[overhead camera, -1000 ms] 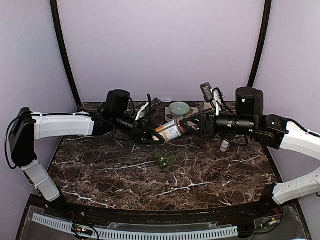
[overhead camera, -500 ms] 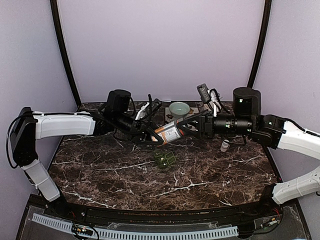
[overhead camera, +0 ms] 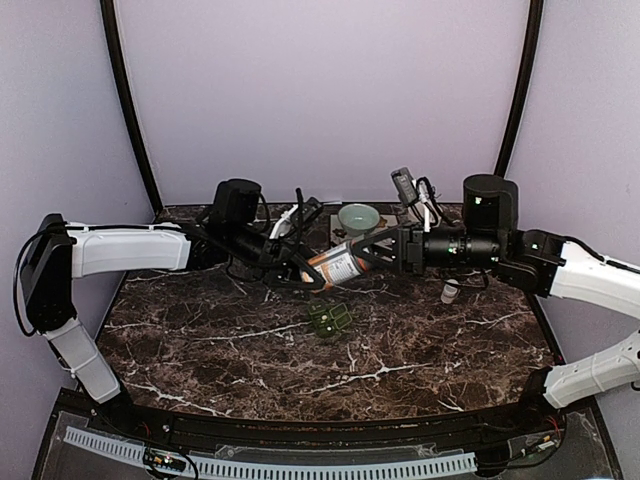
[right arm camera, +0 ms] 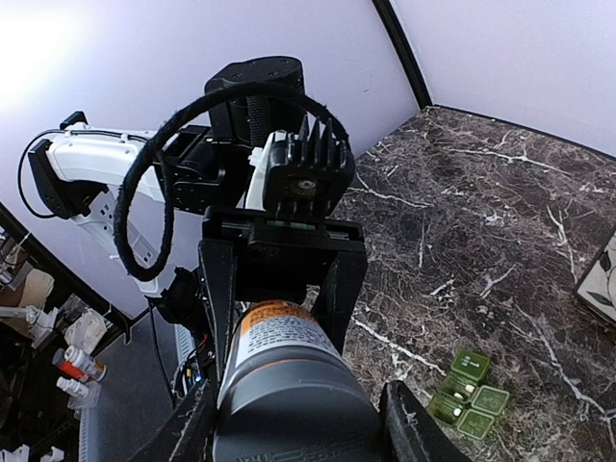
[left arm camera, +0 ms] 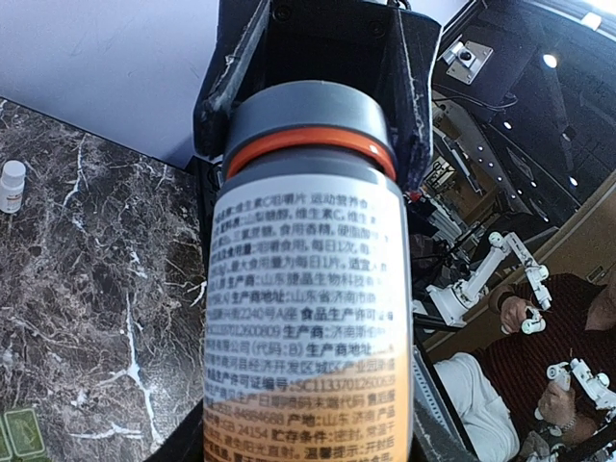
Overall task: Sort the pills into containers
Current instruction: Screw the lid of the pill bottle onto the pill bottle.
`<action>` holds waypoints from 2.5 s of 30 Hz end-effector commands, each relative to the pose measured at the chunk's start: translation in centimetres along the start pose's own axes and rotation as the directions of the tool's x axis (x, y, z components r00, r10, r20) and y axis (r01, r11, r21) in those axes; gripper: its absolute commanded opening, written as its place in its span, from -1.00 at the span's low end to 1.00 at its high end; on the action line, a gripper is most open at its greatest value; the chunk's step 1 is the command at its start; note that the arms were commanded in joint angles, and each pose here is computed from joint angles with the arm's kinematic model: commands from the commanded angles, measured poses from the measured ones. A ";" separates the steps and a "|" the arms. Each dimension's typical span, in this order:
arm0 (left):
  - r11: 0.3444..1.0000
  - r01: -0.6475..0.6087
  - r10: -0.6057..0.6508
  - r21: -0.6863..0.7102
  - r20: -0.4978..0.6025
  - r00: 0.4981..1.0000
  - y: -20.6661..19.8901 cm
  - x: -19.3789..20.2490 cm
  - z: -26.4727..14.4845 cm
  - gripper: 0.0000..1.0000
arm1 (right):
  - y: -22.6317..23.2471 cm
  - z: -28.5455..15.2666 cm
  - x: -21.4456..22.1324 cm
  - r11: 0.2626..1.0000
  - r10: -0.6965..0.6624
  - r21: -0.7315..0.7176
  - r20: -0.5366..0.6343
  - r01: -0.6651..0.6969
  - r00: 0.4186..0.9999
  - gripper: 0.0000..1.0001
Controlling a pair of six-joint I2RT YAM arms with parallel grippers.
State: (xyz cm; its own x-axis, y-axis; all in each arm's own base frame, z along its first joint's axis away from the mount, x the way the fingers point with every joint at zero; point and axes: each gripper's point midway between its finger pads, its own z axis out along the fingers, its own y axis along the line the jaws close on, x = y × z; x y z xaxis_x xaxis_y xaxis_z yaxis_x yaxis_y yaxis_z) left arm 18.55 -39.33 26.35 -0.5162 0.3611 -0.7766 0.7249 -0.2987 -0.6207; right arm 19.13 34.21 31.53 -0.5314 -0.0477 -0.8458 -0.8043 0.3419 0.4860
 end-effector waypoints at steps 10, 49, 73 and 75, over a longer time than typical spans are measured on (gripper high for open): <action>0.936 -0.270 0.287 -0.228 0.046 0.957 -0.7 -4.6 -1.3 -1.00 | -1.9 3.0 0.9 0.984 0.173 0.065 -0.076 -0.168 0.982 -0.94; 0.224 -0.450 0.705 -0.864 -0.175 0.687 -0.2 -7.2 -4.3 -1.00 | -8.2 4.3 1.8 0.841 0.454 0.320 0.018 -0.436 0.891 0.23; 0.629 -0.389 0.561 -0.673 0.047 0.826 0.3 -6.5 -3.7 -1.00 | -4.0 -1.7 -3.1 0.956 0.172 0.209 0.172 -0.206 0.970 0.51; 0.699 -0.385 0.526 -0.603 0.069 0.848 0.0 -6.4 -3.2 -1.00 | -3.7 -1.9 -3.4 0.965 0.128 0.203 0.177 -0.163 0.976 0.51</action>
State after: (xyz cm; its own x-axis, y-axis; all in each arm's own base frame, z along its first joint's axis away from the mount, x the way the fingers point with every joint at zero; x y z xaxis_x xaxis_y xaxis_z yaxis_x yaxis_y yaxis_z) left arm 25.43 -37.94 28.70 -0.0477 0.1598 -0.9860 0.9300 0.3672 0.0145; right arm 23.75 31.46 31.42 -0.6604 0.1743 -0.7304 -0.5464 0.5556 0.6267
